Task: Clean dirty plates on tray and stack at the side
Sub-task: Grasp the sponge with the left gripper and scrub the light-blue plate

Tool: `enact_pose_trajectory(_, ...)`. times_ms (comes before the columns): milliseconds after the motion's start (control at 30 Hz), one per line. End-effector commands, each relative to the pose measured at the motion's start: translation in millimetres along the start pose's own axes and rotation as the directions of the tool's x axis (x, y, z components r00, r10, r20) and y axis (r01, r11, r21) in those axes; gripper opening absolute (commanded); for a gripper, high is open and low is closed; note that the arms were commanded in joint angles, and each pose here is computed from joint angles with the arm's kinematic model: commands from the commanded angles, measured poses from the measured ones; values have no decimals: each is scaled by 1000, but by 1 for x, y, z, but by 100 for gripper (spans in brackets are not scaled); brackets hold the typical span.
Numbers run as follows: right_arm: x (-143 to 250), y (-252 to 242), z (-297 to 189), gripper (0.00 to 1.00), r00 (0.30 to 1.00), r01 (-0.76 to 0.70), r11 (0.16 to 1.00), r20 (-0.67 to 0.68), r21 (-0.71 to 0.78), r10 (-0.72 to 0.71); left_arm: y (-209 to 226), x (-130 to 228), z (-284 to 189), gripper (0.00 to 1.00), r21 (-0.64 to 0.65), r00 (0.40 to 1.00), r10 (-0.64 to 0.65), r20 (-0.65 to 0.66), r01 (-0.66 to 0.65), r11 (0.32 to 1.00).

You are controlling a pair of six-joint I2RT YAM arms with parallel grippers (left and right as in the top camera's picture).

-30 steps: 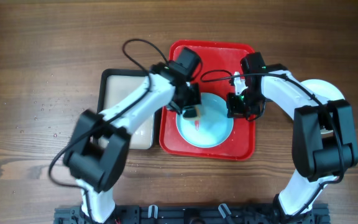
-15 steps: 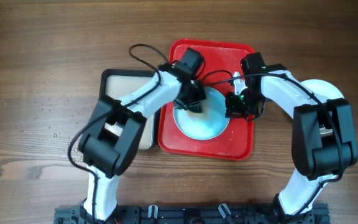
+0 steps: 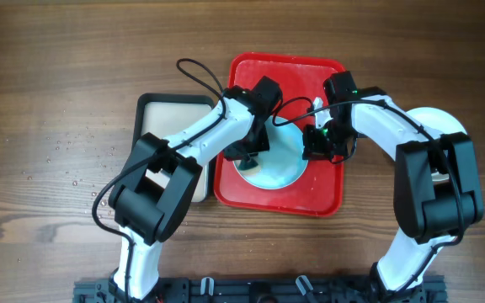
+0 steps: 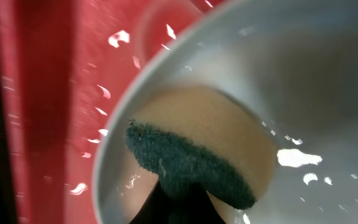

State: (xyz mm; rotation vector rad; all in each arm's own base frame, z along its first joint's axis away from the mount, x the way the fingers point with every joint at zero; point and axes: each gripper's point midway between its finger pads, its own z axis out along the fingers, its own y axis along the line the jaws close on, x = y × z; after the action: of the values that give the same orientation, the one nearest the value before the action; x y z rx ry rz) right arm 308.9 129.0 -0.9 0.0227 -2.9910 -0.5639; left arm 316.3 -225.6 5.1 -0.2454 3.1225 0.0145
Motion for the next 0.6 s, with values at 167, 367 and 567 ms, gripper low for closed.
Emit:
enact_pose_trajectory(167,8,-22,11,4,999,-26,996,-43,86,30,23,-16,-50,4,-80,994,-77,74,82,993)
enact_pose_trajectory(367,-1,-20,12,4,1000,-14,997,-9,79,15,115,-22,-138,4,-187,964,-170,205,209,960)
enact_pose_trajectory(567,-19,-8,-31,4,993,38,992,106,122,-51,175,-40,-98,4,-199,963,-229,143,255,946)
